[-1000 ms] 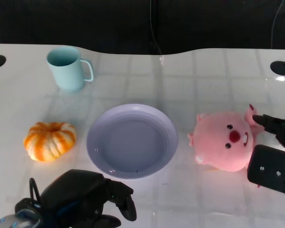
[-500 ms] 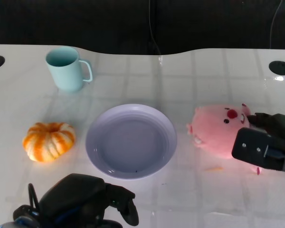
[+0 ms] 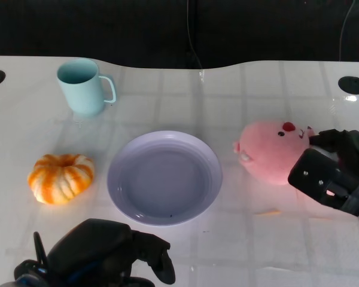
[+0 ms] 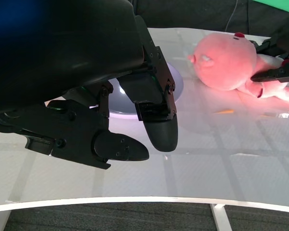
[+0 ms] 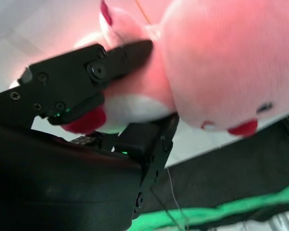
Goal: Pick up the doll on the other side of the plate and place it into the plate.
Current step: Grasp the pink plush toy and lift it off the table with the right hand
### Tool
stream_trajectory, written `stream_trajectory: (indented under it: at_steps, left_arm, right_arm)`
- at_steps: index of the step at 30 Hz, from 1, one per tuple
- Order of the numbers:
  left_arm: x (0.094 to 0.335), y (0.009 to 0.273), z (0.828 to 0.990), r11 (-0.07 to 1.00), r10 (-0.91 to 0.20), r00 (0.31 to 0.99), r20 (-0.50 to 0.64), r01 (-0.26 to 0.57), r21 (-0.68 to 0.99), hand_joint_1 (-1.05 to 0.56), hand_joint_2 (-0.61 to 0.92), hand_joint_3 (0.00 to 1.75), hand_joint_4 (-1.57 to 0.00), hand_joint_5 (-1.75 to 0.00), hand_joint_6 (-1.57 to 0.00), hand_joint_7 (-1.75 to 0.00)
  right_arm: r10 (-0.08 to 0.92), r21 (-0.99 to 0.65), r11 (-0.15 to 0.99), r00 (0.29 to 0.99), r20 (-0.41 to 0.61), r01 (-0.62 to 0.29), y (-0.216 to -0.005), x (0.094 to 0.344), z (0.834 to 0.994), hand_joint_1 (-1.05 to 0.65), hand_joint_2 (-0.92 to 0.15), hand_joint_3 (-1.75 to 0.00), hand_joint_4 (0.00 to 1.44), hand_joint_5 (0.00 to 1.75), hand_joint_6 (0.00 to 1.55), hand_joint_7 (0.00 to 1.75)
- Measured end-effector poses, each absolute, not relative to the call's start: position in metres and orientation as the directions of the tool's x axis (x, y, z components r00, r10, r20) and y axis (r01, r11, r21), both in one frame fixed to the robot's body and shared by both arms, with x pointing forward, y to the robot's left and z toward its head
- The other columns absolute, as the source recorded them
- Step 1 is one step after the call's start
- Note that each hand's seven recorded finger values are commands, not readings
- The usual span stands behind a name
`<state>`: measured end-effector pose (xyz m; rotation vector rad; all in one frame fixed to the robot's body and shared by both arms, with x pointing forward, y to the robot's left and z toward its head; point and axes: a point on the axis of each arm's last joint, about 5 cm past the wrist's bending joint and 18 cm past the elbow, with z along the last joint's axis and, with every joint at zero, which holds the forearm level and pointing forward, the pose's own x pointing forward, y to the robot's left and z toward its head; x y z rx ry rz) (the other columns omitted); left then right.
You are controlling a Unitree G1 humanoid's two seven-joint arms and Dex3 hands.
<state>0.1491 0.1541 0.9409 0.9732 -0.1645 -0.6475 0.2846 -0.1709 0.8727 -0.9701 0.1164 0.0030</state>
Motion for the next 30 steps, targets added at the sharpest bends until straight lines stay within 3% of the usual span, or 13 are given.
stream_trajectory:
  at_steps: [2, 3, 7, 15, 19, 22, 30]
  left_arm:
    - [0.149, 0.154, 0.94, 0.392, -0.579, 0.801, -0.153, 0.438, 0.809, -0.22, 0.92, 0.2, -0.75, -1.31, -0.89, -0.67]
    - [0.148, 0.154, 0.94, 0.392, -0.58, 0.8, -0.154, 0.439, 0.808, -0.22, 0.92, 0.2, -0.75, -1.31, -0.89, -0.67]
    - [0.148, 0.154, 0.94, 0.391, -0.582, 0.799, -0.156, 0.442, 0.807, -0.21, 0.92, 0.19, -0.75, -1.27, -0.89, -0.66]
    - [0.149, 0.154, 0.936, 0.389, -0.578, 0.798, -0.168, 0.451, 0.803, -0.2, 0.92, 0.19, -0.76, -1.28, -0.9, -0.66]
    - [0.148, 0.154, 0.936, 0.389, -0.584, 0.797, -0.157, 0.444, 0.807, -0.2, 0.92, 0.18, -0.75, -1.3, -0.9, -0.66]
    - [0.148, 0.155, 0.935, 0.388, -0.583, 0.797, -0.159, 0.445, 0.807, -0.2, 0.92, 0.19, -0.75, -1.28, -0.9, -0.65]
    - [0.149, 0.156, 0.933, 0.378, -0.58, 0.796, -0.17, 0.448, 0.811, -0.21, 0.92, 0.18, -0.77, -1.26, -0.9, -0.64]
  right_arm:
    - [-0.051, -0.826, 0.562, 0.995, -0.085, -0.042, -0.17, 0.286, 0.873, -0.14, -0.56, -0.96, 0.86, 1.74, 0.76, 1.6]
    - [-0.049, -0.828, 0.559, 0.996, -0.08, -0.039, -0.17, 0.286, 0.873, -0.14, -0.56, -0.97, 0.86, 1.74, 0.73, 1.67]
    - [-0.046, -0.831, 0.555, 0.996, -0.078, -0.04, -0.17, 0.287, 0.873, -0.18, -0.58, -0.97, 0.83, 1.75, 0.67, 1.73]
    - [-0.028, -0.811, 0.585, 0.999, -0.016, 0.003, -0.168, 0.293, 0.89, -0.16, -0.32, -1.39, 0.87, 1.75, 0.76, 1.75]
    - [-0.022, -0.758, 0.65, 0.998, 0.057, 0.058, -0.164, 0.297, 0.908, -0.12, -0.3, -1.43, 0.91, 1.75, 0.77, 1.75]
    - [-0.014, -0.702, 0.709, 0.996, 0.085, 0.07, -0.159, 0.298, 0.916, -0.12, -0.34, -1.33, 0.92, 1.75, 0.79, 1.75]
    - [0.1, -0.584, 0.812, 0.982, 0.162, 0.014, -0.129, 0.298, 0.927, -0.14, -0.28, -1.44, 0.93, 1.75, 0.79, 1.75]
